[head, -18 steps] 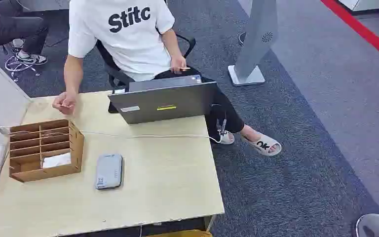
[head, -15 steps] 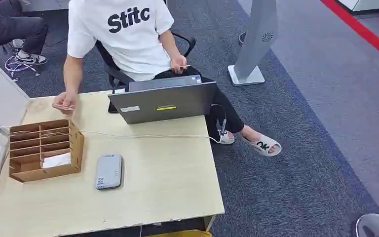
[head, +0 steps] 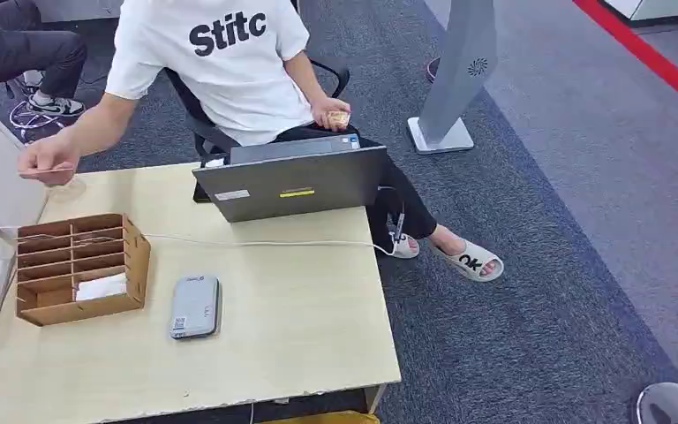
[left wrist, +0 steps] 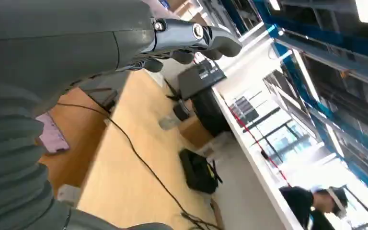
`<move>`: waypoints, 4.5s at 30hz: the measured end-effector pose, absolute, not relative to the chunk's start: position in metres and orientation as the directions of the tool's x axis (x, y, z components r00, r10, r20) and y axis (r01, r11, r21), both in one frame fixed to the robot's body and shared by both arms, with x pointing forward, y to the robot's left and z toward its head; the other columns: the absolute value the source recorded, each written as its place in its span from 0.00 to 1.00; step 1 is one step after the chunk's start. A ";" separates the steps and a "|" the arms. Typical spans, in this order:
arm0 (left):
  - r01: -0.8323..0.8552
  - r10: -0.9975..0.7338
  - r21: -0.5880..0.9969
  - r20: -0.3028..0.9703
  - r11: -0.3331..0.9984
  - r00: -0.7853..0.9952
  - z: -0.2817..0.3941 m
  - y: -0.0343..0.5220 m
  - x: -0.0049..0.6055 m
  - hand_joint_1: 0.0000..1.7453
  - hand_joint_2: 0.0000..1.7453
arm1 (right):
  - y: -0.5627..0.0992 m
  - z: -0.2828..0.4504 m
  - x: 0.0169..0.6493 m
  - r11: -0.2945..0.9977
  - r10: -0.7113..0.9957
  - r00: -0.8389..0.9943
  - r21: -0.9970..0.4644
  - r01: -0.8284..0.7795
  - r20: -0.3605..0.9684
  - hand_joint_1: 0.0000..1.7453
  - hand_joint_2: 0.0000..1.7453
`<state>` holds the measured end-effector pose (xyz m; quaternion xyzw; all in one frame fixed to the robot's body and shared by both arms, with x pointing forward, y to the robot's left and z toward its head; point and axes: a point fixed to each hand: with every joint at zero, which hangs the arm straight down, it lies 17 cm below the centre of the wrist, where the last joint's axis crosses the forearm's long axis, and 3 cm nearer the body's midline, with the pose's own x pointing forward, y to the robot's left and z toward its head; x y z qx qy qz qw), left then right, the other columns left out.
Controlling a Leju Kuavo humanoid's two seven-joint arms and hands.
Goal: Pass the card to the sensor for recognition and then transmit it.
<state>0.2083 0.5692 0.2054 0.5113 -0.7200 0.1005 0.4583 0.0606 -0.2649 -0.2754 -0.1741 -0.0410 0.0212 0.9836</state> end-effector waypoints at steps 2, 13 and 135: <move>-0.808 -0.639 0.326 0.765 0.491 -0.080 0.210 0.566 0.232 0.00 1.00 | -0.264 -0.276 0.060 0.940 0.064 0.996 -0.338 -0.037 0.069 0.00 1.00; -0.700 -0.637 0.386 0.760 0.600 -0.128 0.230 0.543 0.343 0.00 1.00 | -0.260 -0.277 0.058 0.945 0.108 0.993 -0.316 -0.088 0.047 0.00 1.00; 0.023 -0.958 0.992 0.127 0.125 -0.257 0.071 0.246 0.453 1.00 1.00 | -0.249 -0.277 0.065 0.908 0.321 0.946 -0.297 -0.294 0.045 0.00 1.00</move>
